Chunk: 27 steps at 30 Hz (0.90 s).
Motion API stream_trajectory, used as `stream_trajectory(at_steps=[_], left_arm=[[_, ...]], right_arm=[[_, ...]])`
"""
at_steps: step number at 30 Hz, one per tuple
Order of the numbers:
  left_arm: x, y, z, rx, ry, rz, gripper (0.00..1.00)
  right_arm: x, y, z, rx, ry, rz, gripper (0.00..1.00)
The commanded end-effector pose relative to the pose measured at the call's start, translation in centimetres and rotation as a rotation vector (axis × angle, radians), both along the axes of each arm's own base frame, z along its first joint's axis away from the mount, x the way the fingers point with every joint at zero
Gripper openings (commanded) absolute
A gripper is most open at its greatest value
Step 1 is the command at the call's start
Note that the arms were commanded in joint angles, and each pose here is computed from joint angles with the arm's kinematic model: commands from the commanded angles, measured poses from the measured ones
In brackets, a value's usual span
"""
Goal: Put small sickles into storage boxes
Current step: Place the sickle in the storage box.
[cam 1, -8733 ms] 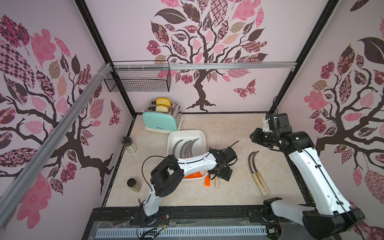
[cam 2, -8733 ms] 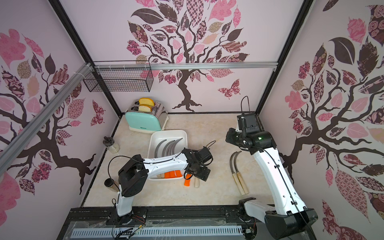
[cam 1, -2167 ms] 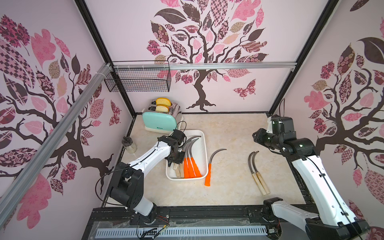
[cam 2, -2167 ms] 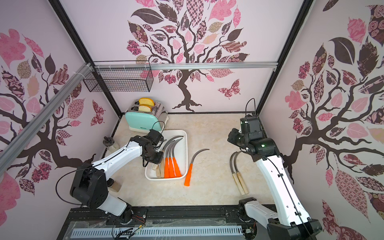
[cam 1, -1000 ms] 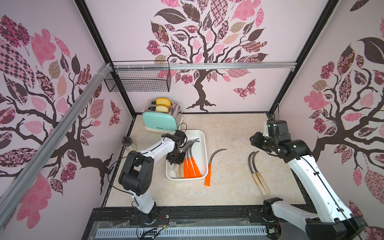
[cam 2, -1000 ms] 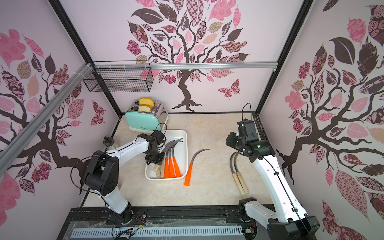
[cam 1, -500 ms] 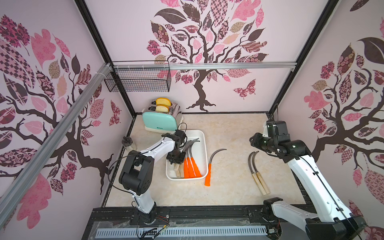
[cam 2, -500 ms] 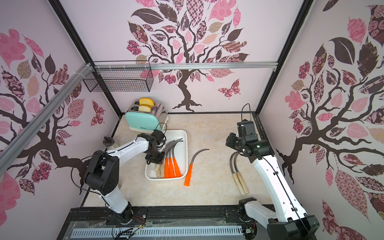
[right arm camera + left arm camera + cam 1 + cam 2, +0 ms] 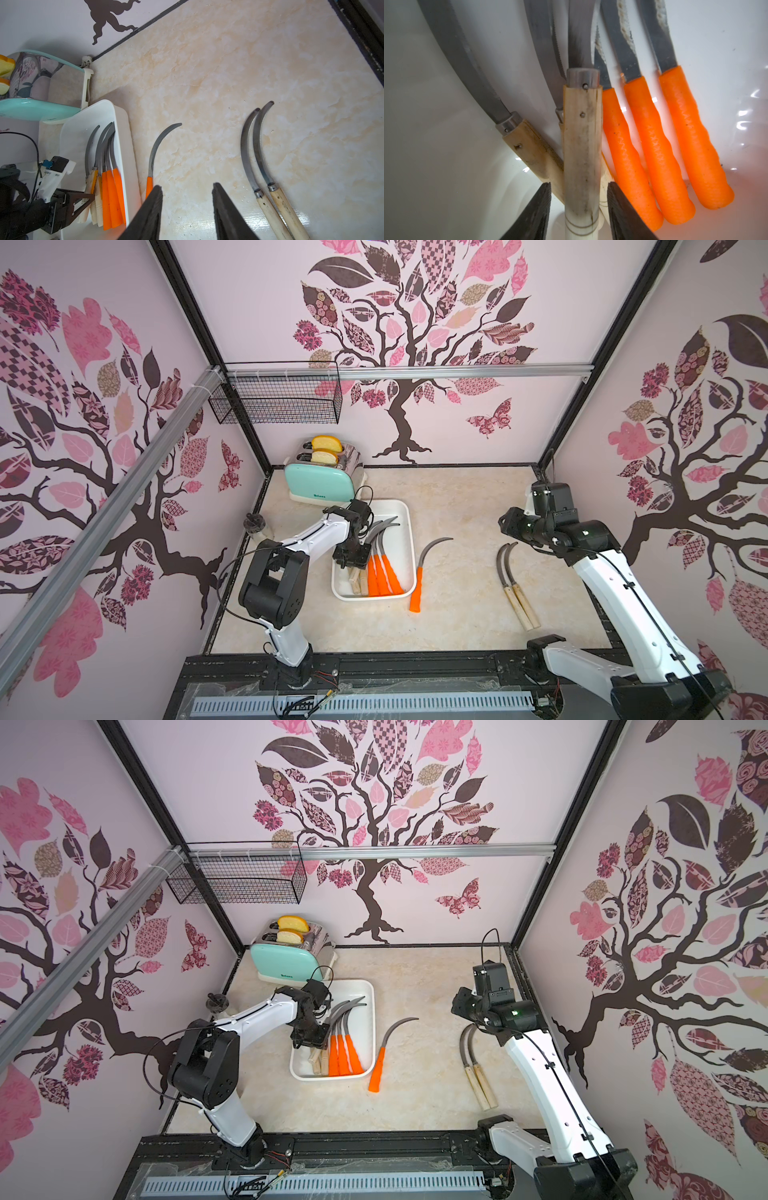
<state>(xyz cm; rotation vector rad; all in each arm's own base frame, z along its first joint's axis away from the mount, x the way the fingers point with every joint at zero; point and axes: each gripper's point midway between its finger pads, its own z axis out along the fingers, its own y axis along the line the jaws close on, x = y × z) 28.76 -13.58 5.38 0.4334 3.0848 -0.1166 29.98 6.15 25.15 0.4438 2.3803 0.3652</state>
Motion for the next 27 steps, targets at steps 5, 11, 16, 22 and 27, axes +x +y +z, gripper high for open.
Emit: stream_trajectory(at_steps=[5,11,16,22,27], left_arm=[[2.1,-1.2,5.4,-0.088,-0.145,-0.015,0.52],[2.8,-2.0,10.4,-0.163,-0.276,-0.054,0.52],[3.4,-3.0,15.2,-0.258,-0.428,-0.09,0.54],[3.9,-3.4,20.1,-0.318,-0.577,-0.112,0.69],[3.6,-3.7,21.3,-0.36,-0.618,-0.122,0.76]], right_arm=[[-0.4,-0.5,-2.3,-0.039,0.074,0.004,0.46],[-1.2,-0.5,-5.2,-0.05,0.154,0.011,0.48],[-1.6,0.9,-9.5,0.0,0.274,0.065,0.48],[-2.0,0.9,-12.6,-0.016,0.354,0.068,0.48],[-3.3,-0.3,-14.5,-0.08,0.423,0.051,0.48]])
